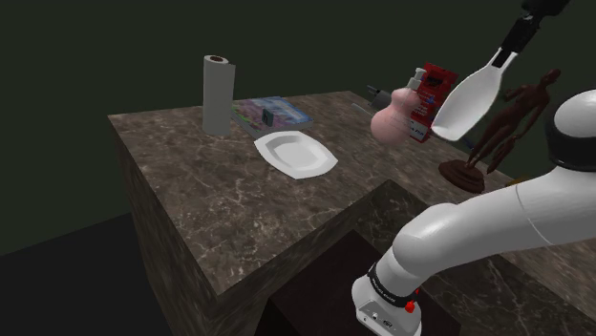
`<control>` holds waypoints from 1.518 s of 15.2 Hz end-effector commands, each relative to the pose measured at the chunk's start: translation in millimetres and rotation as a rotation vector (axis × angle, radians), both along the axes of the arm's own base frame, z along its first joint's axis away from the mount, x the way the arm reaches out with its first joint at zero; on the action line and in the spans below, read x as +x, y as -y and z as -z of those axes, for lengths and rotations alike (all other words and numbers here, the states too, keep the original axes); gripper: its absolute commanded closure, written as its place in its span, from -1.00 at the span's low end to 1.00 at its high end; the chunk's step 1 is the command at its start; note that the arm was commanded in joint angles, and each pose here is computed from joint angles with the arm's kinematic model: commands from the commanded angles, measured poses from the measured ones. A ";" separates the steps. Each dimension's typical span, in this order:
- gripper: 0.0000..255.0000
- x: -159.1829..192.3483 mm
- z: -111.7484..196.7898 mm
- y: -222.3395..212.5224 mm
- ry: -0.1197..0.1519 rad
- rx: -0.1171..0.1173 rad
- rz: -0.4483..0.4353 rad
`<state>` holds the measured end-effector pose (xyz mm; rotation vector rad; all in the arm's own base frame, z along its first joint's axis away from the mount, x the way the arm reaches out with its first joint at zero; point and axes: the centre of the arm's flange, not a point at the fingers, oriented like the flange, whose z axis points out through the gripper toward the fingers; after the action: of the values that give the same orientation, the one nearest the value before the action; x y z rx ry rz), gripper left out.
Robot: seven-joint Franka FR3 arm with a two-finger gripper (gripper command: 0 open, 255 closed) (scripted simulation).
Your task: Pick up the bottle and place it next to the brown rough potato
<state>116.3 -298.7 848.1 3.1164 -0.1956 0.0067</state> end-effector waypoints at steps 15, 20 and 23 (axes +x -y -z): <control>1.00 -202.7 2.0 52.5 0.000 0.000 -0.002; 1.00 -258.7 7.1 66.6 0.000 0.000 -0.002; 1.00 -258.7 22.9 66.6 0.000 0.000 -0.002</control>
<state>-141.6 -365.2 830.3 3.1173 -0.1925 0.0068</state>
